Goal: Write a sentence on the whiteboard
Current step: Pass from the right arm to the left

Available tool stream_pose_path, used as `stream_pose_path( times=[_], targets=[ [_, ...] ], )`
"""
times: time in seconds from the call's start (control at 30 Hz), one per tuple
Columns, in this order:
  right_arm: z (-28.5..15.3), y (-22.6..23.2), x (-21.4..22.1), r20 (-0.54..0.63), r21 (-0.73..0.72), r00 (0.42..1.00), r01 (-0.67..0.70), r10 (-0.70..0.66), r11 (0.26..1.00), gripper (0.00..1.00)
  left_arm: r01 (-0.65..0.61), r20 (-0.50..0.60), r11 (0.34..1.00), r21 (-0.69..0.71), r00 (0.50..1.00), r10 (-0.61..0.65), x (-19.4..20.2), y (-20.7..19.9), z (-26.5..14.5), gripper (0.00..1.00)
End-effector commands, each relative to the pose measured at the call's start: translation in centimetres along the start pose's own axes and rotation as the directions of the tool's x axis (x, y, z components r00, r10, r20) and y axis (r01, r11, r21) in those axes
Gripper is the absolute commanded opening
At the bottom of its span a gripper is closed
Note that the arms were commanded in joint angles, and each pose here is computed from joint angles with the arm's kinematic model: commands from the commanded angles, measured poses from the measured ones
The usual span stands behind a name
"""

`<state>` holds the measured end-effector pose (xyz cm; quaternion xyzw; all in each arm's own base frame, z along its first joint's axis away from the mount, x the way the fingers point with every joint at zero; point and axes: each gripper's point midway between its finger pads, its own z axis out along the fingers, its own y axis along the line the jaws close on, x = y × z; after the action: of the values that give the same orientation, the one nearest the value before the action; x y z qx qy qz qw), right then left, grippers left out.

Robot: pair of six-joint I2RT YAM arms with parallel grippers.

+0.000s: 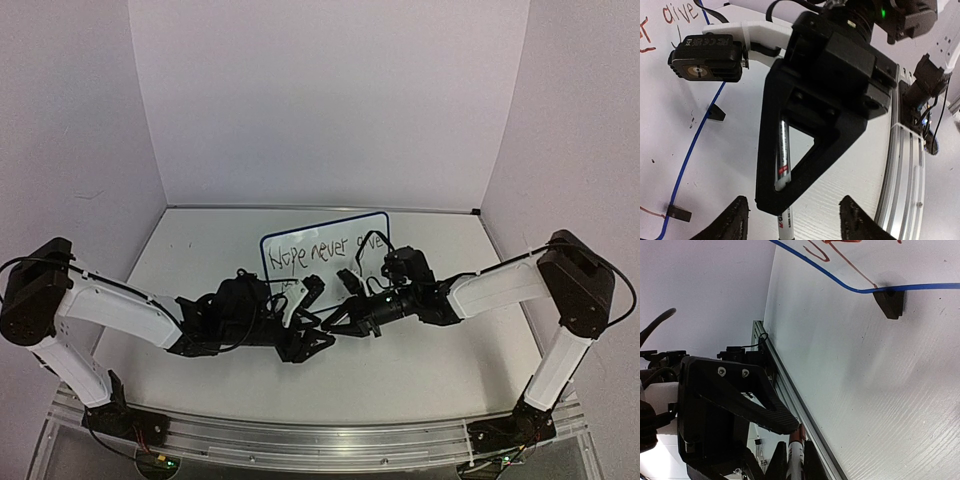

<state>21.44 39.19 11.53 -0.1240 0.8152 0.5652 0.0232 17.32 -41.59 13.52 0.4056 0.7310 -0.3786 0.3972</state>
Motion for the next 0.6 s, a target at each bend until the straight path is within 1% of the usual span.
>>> stream_pose_path(
  times=[0.0, 0.1, 0.2, 0.4, 0.5, 0.57],
  targets=[
    [-0.5, 1.9, -1.2, 0.034, -0.039, 0.998, 0.052, -0.051, 0.998, 0.0, -0.007, -0.008, 1.0, 0.007, 1.0, 0.007, -0.1, -0.4, -0.9, 0.51],
    [-0.4, 2.0, -1.2, 0.031, -0.043, 0.998, 0.054, -0.053, 0.998, 0.0, -0.004, -0.017, 1.0, 0.004, 1.0, 0.004, 0.2, -0.3, -0.7, 0.41],
    [-0.4, 2.1, -1.3, 0.029, -0.046, 0.998, 0.055, -0.054, 0.997, 0.0, -0.005, -0.021, 1.0, -0.002, 1.0, 0.005, 0.1, -0.1, -0.1, 0.39],
    [-0.4, 2.3, -1.2, 0.025, -0.05, 0.998, 0.058, -0.057, 0.997, 0.0, -0.006, -0.031, 1.0, 0.0, 1.0, 0.006, 0.1, -0.1, 1.0, 0.29],
    [-0.4, 2.2, -1.1, 0.026, -0.048, 0.998, 0.057, -0.056, 0.997, 0.0, -0.005, -0.037, 1.0, -0.001, 0.999, 0.004, 0.3, 0.0, 1.2, 0.26],
    [-0.5, 2.1, -1.1, 0.028, -0.045, 0.998, 0.057, -0.055, 0.997, 0.0, -0.002, -0.034, 1.0, -0.005, 0.999, 0.002, 0.3, 0.1, 1.2, 0.21]
  ],
)
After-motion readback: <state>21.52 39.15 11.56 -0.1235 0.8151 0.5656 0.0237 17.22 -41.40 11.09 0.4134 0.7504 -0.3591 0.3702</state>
